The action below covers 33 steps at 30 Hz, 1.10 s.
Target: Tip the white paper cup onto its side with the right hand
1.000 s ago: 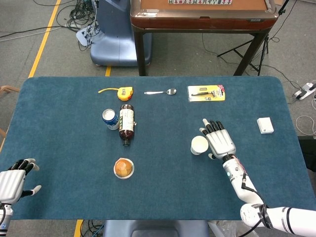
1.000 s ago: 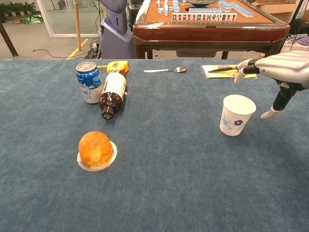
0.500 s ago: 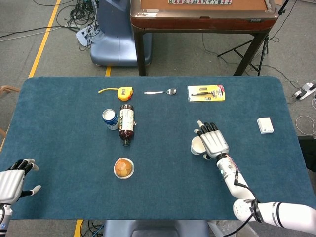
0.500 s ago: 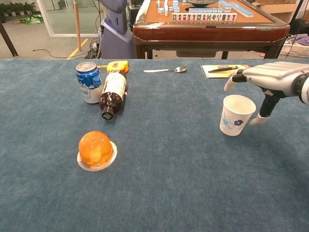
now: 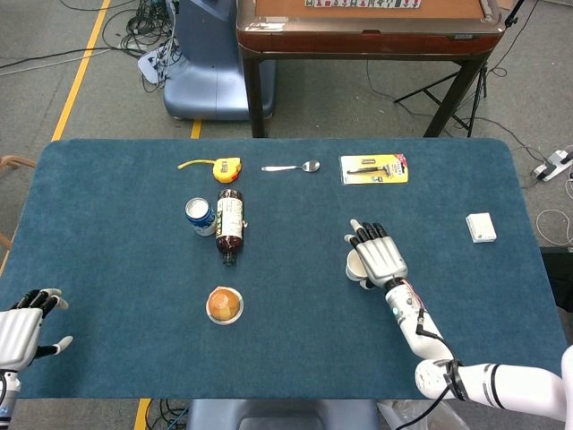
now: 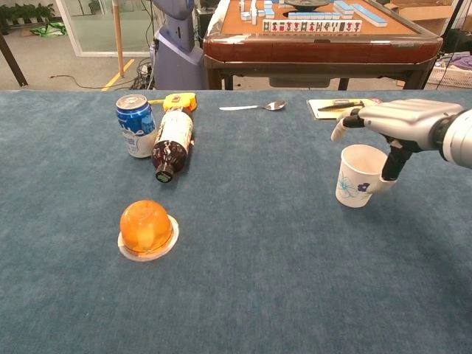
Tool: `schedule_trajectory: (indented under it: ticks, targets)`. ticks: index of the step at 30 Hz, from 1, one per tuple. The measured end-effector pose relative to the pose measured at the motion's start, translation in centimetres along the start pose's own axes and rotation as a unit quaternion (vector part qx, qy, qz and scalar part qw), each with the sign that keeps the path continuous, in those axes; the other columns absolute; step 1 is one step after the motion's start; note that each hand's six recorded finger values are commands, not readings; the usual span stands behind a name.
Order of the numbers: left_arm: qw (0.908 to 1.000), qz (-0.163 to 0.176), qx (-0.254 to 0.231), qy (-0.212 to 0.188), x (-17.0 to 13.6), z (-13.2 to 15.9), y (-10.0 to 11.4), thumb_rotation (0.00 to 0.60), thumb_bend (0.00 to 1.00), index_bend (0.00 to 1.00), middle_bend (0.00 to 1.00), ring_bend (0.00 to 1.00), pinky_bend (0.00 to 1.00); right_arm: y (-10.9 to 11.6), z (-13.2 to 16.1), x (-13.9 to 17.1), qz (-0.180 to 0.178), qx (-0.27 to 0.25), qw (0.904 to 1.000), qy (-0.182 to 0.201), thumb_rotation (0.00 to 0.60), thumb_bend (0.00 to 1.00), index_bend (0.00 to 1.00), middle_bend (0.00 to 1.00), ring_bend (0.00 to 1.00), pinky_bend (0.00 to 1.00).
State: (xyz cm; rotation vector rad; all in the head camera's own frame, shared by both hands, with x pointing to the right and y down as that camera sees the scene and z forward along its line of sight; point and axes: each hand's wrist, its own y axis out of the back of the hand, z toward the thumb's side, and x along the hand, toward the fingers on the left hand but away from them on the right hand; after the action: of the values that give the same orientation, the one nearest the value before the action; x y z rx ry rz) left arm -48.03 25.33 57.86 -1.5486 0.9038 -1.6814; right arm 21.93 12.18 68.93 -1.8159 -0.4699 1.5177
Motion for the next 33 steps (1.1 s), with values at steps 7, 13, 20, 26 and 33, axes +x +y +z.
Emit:
schedule_trajectory:
  ticks: [7, 13, 20, 26, 33]
  targets:
    - [1.0, 0.002, -0.002, -0.001, -0.1, 0.0, 0.1, 0.6, 0.09, 0.42, 0.29, 0.22, 0.41, -0.3, 0.0, -0.3, -0.003, -0.007, 1.0, -0.003, 0.6, 0.01, 0.33, 0.04, 0.0, 0.08]
    - [1.0, 0.001, -0.002, 0.0, -0.1, 0.0, 0.1, 0.6, 0.09, 0.42, 0.29, 0.22, 0.41, -0.4, -0.1, -0.4, -0.006, -0.018, 0.9998, -0.003, 0.6, 0.1, 0.39, 0.06, 0.0, 0.08]
    - [1.0, 0.0, 0.0, 0.0, -0.1, -0.1, 0.0, 0.6, 0.09, 0.42, 0.29, 0.22, 0.41, -0.2, -0.4, -0.2, -0.01, -0.03, 0.9995, -0.003, 0.6, 0.12, 0.44, 0.07, 0.0, 0.08]
    - [1.0, 0.0, 0.001, 0.001, -0.1, -0.1, 0.0, 0.6, 0.09, 0.42, 0.29, 0.21, 0.41, 0.0, -1.1, 0.1, -0.014, -0.054, 0.9985, -0.003, 0.6, 0.12, 0.45, 0.08, 0.0, 0.08]
    - [1.0, -0.003, 0.003, 0.001, -0.1, 0.0, -0.2, 0.6, 0.09, 0.42, 0.29, 0.22, 0.41, 0.5, -2.0, 0.7, -0.024, -0.114, 0.9932, 0.004, 0.6, 0.12, 0.45, 0.1, 0.0, 0.08]
